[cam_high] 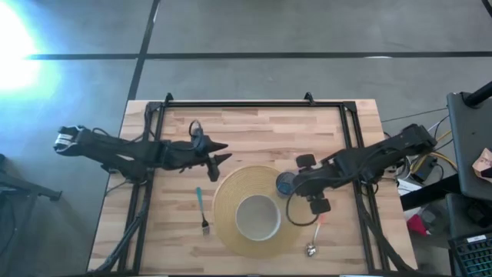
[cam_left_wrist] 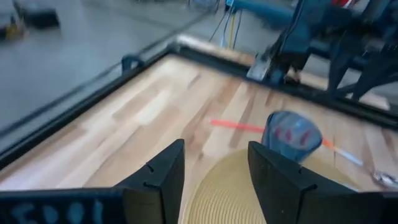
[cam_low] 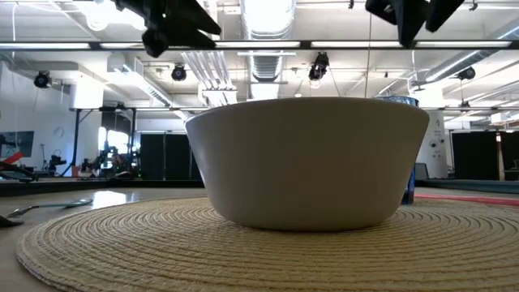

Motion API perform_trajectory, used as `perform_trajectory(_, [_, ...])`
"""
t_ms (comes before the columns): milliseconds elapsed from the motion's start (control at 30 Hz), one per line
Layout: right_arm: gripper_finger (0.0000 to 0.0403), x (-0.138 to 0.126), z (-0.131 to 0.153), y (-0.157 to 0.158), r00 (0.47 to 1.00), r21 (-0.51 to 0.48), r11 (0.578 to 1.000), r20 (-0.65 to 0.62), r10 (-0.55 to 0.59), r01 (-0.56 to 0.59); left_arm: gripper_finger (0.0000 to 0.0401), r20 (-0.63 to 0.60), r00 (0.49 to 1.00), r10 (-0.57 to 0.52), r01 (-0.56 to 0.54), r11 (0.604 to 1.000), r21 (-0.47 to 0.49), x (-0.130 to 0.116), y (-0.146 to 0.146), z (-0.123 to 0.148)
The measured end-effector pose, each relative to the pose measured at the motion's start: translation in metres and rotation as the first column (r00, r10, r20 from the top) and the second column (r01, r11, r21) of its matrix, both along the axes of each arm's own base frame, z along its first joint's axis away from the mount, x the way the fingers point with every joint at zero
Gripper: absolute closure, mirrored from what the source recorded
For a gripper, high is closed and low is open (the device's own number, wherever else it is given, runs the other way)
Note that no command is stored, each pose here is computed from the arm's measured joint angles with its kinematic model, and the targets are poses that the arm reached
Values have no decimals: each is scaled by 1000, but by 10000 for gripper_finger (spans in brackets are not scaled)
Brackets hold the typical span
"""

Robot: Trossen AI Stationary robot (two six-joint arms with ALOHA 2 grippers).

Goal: Pick & Place Utensil
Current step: Put the blue fork into the white bowl on the brown mat

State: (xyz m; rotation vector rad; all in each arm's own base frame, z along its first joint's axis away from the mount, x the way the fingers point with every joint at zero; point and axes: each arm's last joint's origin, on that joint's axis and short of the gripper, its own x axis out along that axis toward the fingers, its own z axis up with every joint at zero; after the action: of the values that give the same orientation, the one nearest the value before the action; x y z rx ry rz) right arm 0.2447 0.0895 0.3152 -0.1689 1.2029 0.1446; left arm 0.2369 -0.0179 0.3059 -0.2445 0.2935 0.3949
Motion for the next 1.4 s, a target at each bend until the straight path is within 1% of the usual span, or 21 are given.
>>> perform_trajectory(167, [239, -16, 11, -7, 998, -2, 1000, 55, -11, 11, 234, -161, 985, 60, -79, 990, -116, -5, 1, 22])
perform_trajectory(233, [242, -22, 16, -11, 994, -29, 998, 97, -49, 52, 234, -223, 972, 80, -121, 977, -177, -9, 1, 29])
perform_trajectory(300, [245, -29, 21, -15, 984, -66, 992, 148, -97, 107, 234, -296, 951, 90, -166, 955, -246, -13, 0, 33])
perform_trajectory(400, [248, -37, 30, -22, 960, -106, 975, 226, -167, 194, 234, -403, 910, 96, -244, 910, -334, -15, -2, 33])
perform_trajectory(467, [250, -43, 35, -25, 939, -107, 963, 271, -212, 249, 234, -462, 882, 91, -295, 872, -391, -14, -4, 29])
perform_trajectory(600, [249, -51, 43, -30, 904, -90, 944, 328, -273, 318, 234, -554, 833, 17, -357, 781, -513, -6, -13, 13])
perform_trajectory(700, [246, -57, 47, -33, 884, -101, 932, 365, -291, 349, 234, -600, 800, -31, -395, 726, -564, 3, -24, 2])
perform_trajectory(833, [248, -62, 50, -37, 857, -145, 907, 415, -307, 395, 234, -653, 756, -43, -459, 677, -576, 13, -35, -12])
perform_trajectory(933, [253, -65, 50, -40, 851, -190, 889, 424, -310, 418, 234, -684, 728, -44, -503, 643, -577, 18, -43, -21])
perform_trajectory(1033, [257, -67, 48, -41, 849, -213, 874, 419, -322, 437, 234, -711, 702, -38, -546, 612, -572, 22, -51, -29])
perform_trajectory(1200, [264, -67, 37, -41, 859, -238, 865, 390, -331, 442, 234, -742, 670, -14, -610, 561, -560, 23, -70, -38])
perform_trajectory(1300, [268, -67, 26, -42, 871, -274, 858, 368, -325, 436, 234, -763, 646, 8, -655, 520, -548, 22, -83, -44])
perform_trajectory(1400, [272, -67, 15, -42, 882, -317, 846, 349, -316, 429, 234, -784, 620, 31, -696, 483, -531, 24, -90, -51])
